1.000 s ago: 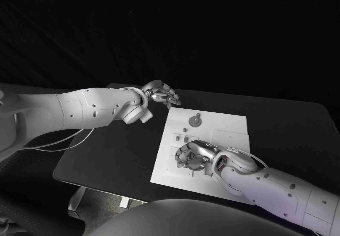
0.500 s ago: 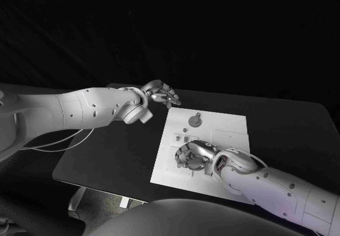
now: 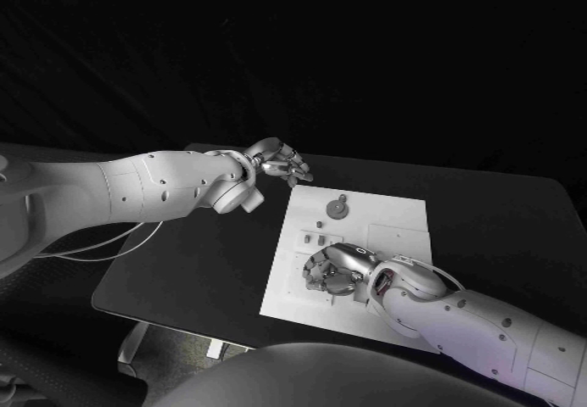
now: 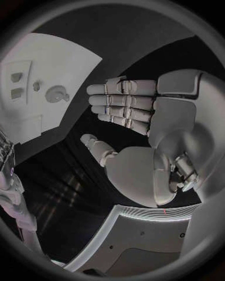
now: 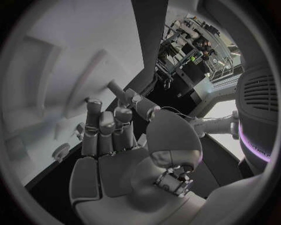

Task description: Assemble the parts on the task board

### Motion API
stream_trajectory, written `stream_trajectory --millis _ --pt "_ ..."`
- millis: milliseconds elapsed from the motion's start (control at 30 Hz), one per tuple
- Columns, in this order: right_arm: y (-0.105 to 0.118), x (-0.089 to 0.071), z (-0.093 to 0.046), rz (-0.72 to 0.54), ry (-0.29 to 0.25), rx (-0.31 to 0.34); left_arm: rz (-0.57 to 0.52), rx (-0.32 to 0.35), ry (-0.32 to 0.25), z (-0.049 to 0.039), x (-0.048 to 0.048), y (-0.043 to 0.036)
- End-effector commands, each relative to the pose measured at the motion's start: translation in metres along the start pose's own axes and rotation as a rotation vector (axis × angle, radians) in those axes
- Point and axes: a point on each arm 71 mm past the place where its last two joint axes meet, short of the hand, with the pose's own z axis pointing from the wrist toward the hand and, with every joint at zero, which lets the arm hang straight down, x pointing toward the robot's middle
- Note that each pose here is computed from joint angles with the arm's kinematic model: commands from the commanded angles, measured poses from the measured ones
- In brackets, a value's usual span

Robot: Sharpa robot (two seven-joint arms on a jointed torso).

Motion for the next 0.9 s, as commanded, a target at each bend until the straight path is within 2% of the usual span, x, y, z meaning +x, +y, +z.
stream_trajectory --millis 33,900 --pt "-0.002 0.0049 -0.0014 -0.01 0.037 0.006 -0.001 0.012 0.006 0.0004 0.0006 -0.0021" --pt "0.0023 0.0061 -0.0009 -0.009 0.045 -0.006 0.0 0.011 0.004 0.0007 0.0001 -0.0019"
